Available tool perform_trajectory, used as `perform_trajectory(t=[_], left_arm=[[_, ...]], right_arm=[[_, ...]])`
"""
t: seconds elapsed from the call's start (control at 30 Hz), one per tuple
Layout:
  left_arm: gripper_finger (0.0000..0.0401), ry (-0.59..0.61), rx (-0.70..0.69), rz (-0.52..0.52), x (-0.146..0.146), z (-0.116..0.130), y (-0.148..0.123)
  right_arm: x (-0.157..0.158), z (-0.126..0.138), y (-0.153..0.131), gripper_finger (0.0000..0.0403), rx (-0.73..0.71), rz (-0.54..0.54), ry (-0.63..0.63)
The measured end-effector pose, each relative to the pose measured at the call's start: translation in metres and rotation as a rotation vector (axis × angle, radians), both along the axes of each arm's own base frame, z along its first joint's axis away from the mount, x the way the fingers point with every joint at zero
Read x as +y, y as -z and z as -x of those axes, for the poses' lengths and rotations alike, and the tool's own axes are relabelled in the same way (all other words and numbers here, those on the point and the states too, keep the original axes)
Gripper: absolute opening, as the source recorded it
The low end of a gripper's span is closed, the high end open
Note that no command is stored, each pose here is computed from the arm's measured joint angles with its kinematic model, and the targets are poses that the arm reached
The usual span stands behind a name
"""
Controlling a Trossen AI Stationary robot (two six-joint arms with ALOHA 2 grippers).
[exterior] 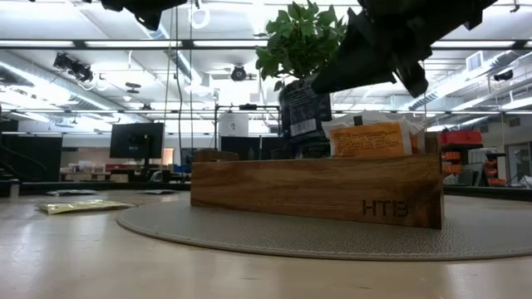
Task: Pick & Place Tea
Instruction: Put the purple tea bag into the middle section of the wooden organizer
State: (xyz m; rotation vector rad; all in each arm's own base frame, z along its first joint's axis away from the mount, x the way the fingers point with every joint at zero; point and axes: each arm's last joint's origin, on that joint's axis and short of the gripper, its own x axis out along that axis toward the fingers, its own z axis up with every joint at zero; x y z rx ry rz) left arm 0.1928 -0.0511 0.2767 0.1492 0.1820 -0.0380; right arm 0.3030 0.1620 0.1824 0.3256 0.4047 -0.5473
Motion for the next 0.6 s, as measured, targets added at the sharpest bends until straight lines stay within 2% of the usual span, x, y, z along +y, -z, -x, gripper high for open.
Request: perform_trajectory(t=[0.23, 0.6], left_arm=[[0.0085, -0.014, -0.012, -0.010, 0.004, -0.001, 0.000], [0.0085, -0.050, -0.063, 0.038, 0.011, 0.002, 0.035]], right_arm=[[0.007, -0.001, 0.008, 0.0000, -0.006, -0.022, -0.009], [0.006, -0.001, 0.018, 0.0000, 0.033, -0.017, 0.004]])
